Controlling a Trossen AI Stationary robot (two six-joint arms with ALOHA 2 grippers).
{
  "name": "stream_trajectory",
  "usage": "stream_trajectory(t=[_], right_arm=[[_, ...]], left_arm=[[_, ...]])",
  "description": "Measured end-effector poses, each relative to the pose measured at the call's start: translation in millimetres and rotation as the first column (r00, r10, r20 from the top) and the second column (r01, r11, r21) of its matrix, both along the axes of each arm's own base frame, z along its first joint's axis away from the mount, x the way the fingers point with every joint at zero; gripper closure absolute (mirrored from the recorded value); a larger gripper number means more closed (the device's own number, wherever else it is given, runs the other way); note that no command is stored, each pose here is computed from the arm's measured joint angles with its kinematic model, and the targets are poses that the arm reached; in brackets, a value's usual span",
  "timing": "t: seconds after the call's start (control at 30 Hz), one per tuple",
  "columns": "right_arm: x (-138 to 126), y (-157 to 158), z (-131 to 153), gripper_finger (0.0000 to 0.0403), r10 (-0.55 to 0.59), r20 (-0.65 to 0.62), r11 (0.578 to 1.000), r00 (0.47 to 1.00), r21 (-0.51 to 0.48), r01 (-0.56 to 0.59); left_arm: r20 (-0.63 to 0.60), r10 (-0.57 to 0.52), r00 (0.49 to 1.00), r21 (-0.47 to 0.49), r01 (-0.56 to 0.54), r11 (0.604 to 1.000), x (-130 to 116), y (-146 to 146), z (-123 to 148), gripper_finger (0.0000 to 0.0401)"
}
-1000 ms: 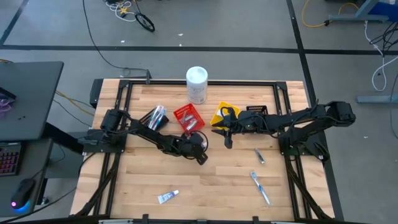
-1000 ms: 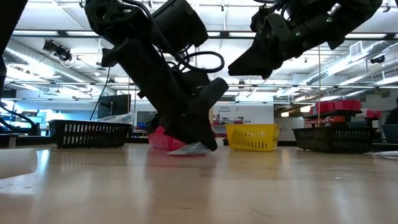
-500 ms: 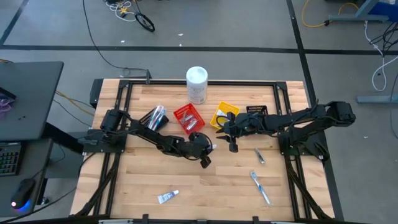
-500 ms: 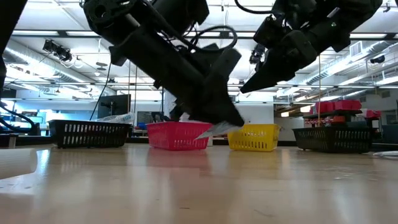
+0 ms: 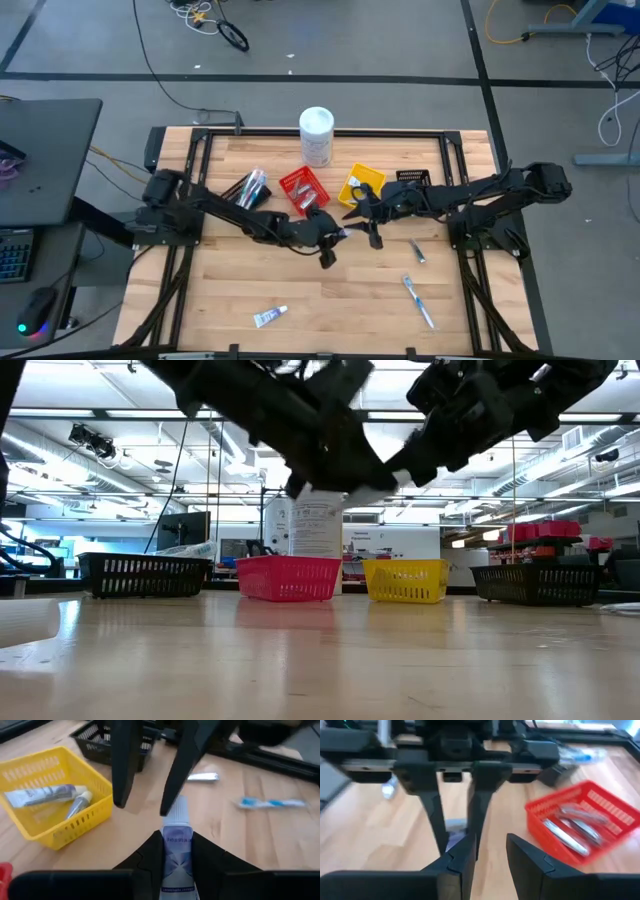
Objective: Pick & Place Travel size toiletries
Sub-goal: Put the top white toothpaste into the yellow basket
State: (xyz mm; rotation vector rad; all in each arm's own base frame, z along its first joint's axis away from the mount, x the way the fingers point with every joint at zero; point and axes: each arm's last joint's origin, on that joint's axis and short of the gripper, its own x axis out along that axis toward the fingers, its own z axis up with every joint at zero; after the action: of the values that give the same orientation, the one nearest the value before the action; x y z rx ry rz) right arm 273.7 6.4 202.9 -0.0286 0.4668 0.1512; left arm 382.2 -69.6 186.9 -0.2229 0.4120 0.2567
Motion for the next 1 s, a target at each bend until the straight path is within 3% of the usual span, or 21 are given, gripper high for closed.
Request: stream_trajectory(t=[0.3,0.57,0.77,1.0], right_arm=[[0,16,3,0.0283,0.062,0.019,0.996,0.998,0.061,-0.063],[-1,29,3,0.0283,0.095,0.019,0.992,0.995,0.086,-0.096],[-1,28,3,0.0283,0.012,0.024,0.999,1.0,0.038,-0.013],[-1,28,2,0.0283,0.01,0.013,0.999,1.0,0.031,-0.01]], left_arm=[[-0.078,-0.14,0.987,0.047,0.144,0.989,-12,-1,16,0.0312],[-0.094,-0.125,0.988,0.098,0.134,0.986,-12,1,15,0.0312],[-0.085,-0.143,0.986,0.102,0.151,0.983,-12,0,16,0.0312],[-0.074,-0.147,0.986,0.111,0.155,0.982,-11,0,18,0.0312]])
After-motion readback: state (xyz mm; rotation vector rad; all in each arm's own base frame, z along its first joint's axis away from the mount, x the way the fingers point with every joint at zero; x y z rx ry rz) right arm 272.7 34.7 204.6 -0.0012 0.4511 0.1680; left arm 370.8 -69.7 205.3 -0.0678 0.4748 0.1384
